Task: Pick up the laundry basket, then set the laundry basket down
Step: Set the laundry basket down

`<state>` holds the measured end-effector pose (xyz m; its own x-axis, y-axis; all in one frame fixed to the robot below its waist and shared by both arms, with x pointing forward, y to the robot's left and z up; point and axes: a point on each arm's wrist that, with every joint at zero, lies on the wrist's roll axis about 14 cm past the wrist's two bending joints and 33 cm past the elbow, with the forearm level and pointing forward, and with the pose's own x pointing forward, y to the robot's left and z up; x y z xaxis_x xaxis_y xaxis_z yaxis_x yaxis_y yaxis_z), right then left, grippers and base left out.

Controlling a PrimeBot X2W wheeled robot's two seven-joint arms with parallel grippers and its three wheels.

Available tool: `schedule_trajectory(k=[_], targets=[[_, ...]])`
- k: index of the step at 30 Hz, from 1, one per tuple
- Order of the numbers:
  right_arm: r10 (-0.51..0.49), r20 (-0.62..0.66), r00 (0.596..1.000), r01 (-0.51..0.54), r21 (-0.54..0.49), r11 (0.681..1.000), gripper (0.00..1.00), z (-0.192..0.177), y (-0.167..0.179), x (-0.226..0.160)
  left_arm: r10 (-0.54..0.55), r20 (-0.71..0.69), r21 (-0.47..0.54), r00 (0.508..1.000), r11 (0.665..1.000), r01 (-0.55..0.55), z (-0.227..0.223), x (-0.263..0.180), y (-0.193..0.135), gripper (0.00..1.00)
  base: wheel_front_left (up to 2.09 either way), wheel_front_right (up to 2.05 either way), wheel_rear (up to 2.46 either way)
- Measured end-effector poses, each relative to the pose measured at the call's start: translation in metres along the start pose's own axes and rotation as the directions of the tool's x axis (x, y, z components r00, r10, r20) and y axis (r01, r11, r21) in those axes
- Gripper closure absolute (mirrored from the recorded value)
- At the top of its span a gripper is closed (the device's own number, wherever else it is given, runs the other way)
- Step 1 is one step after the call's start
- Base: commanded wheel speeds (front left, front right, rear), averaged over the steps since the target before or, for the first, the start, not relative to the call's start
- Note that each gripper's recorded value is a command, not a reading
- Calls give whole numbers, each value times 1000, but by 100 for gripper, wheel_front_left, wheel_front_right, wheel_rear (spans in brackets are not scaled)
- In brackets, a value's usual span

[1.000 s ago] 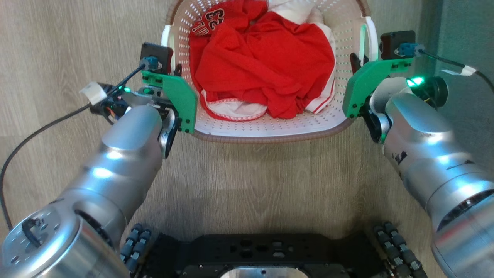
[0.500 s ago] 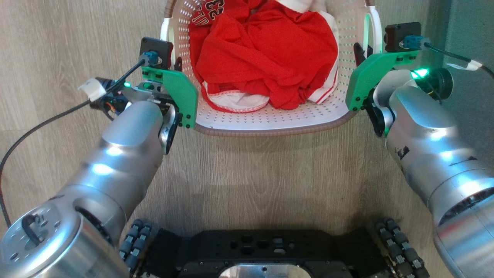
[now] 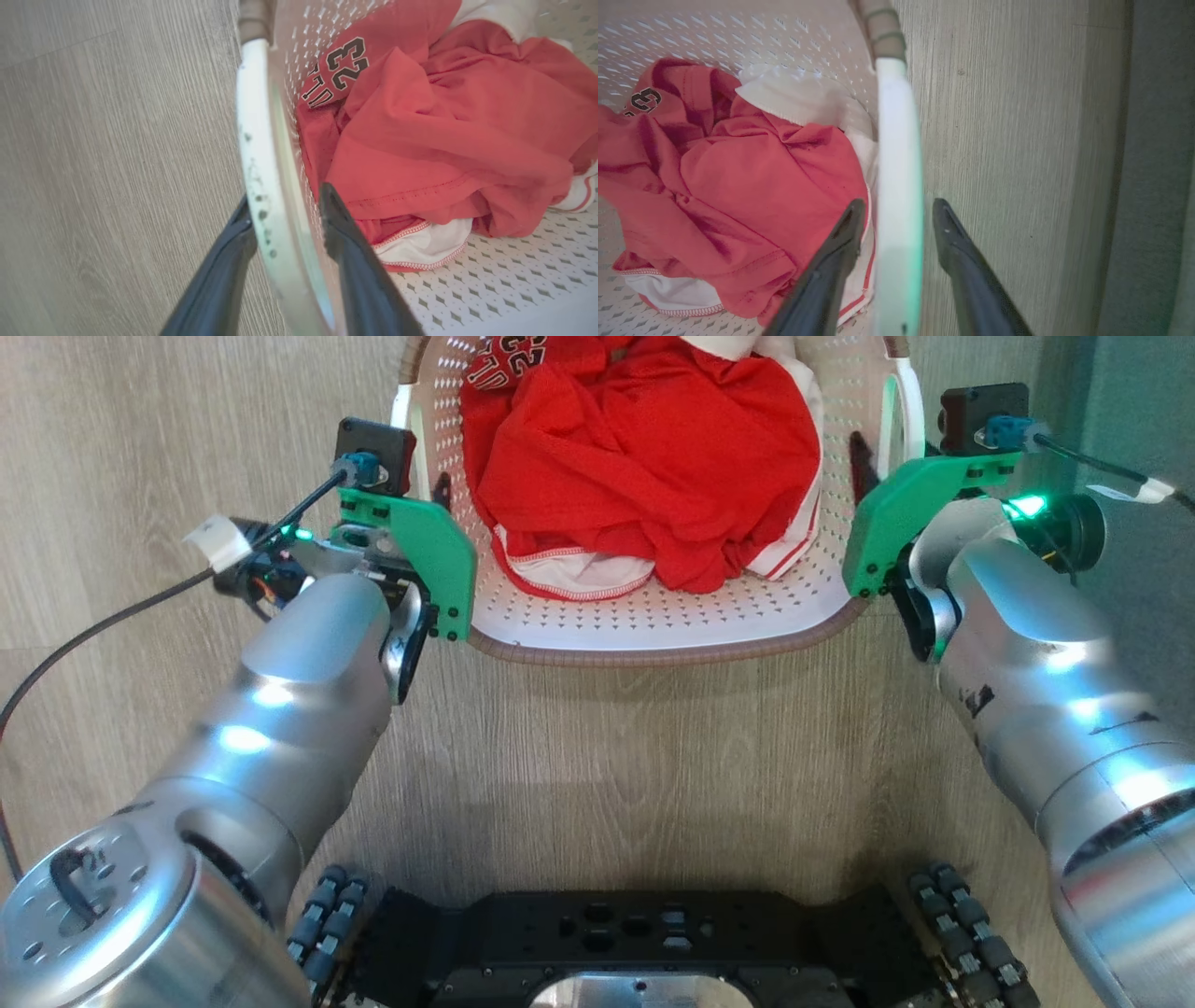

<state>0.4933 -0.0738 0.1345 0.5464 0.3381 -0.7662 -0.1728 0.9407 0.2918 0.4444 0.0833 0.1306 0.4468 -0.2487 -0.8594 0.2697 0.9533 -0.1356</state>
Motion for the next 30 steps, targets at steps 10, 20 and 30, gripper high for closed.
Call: schedule_trajectory(k=[10, 20, 30], targets=[[4, 46, 999, -3, -18, 1000, 0, 18, 4, -8, 21, 43, -22, 999, 1000, -20, 15, -8, 2, 0, 0, 0, 0], [20, 181, 983, -10, -58, 998, 0, 76, 16, -34, 29, 141, -83, 990, 996, -18, 38, -38, -3, 0, 0, 0, 0], [55, 401, 914, -4, -127, 992, 0, 139, 36, -96, 44, 444, -120, 895, 993, 11, 112, -104, -8, 0, 0, 0, 0]])
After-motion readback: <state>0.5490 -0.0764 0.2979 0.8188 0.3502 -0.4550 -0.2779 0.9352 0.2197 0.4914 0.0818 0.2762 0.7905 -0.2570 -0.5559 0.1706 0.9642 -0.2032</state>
